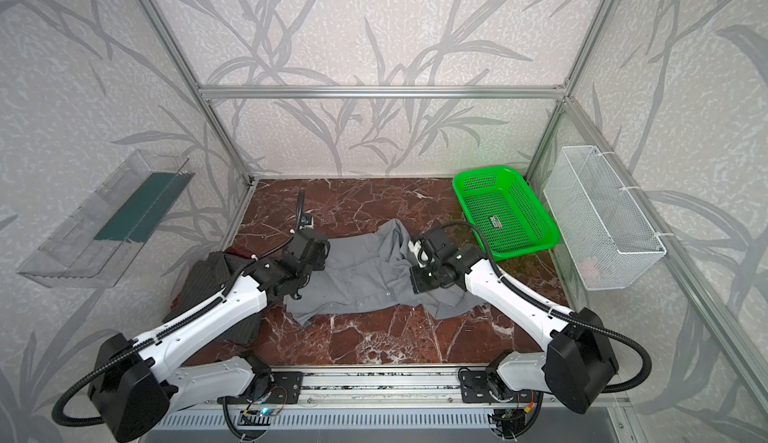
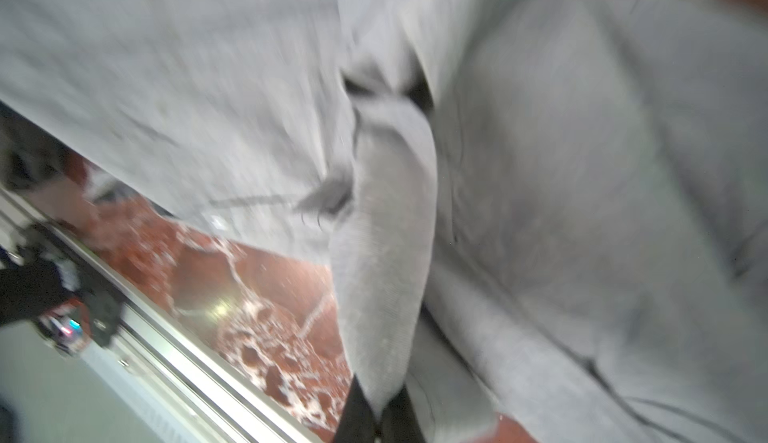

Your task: Fold and stack the long sleeve shirts

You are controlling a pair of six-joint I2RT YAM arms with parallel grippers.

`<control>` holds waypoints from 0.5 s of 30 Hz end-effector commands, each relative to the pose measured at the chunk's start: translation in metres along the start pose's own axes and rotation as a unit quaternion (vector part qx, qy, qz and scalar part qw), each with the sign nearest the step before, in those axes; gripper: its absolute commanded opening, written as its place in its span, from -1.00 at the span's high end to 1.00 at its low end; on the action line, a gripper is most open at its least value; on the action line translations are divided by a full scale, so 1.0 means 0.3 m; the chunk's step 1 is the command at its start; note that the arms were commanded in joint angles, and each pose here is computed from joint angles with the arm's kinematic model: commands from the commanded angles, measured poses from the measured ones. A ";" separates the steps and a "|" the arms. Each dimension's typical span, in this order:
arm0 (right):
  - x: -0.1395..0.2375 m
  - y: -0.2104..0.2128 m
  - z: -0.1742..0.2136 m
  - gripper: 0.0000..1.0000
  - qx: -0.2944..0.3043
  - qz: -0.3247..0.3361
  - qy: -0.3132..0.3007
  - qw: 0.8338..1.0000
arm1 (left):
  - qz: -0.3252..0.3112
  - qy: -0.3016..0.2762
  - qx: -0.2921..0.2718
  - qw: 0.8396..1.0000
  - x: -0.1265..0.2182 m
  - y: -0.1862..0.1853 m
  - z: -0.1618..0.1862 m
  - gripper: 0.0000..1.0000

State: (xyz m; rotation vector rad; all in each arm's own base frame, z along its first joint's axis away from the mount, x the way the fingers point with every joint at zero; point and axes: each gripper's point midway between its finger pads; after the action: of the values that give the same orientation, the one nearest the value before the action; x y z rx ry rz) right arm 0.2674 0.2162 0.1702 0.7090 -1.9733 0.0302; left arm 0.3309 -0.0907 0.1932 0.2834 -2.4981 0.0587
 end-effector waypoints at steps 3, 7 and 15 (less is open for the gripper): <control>0.373 -0.106 -0.497 1.00 -0.035 0.010 -0.181 0.983 | -0.001 -0.074 0.005 0.997 0.003 -0.013 -0.382 1.00; 0.622 -0.118 -0.791 1.00 -0.058 -0.014 -0.301 0.952 | 0.010 -0.142 0.017 0.990 0.068 -0.062 -0.668 1.00; 1.030 -0.115 -1.087 1.00 -0.069 -0.089 -0.472 0.875 | 0.008 -0.236 0.030 0.971 0.219 -0.083 -0.986 1.00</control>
State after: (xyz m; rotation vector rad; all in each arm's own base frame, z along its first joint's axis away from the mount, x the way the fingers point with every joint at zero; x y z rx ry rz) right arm 0.4562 0.1600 0.5744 0.8564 -2.8713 -0.4800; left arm 0.4605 -0.1033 0.4465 0.2844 -2.9315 0.1608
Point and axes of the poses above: each gripper's point midway between its finger pads, its own x axis back along the fingers, its own y axis along the line the jaws close on, z = x × y, and after that the axes turned 8 degrees about x, right-handed
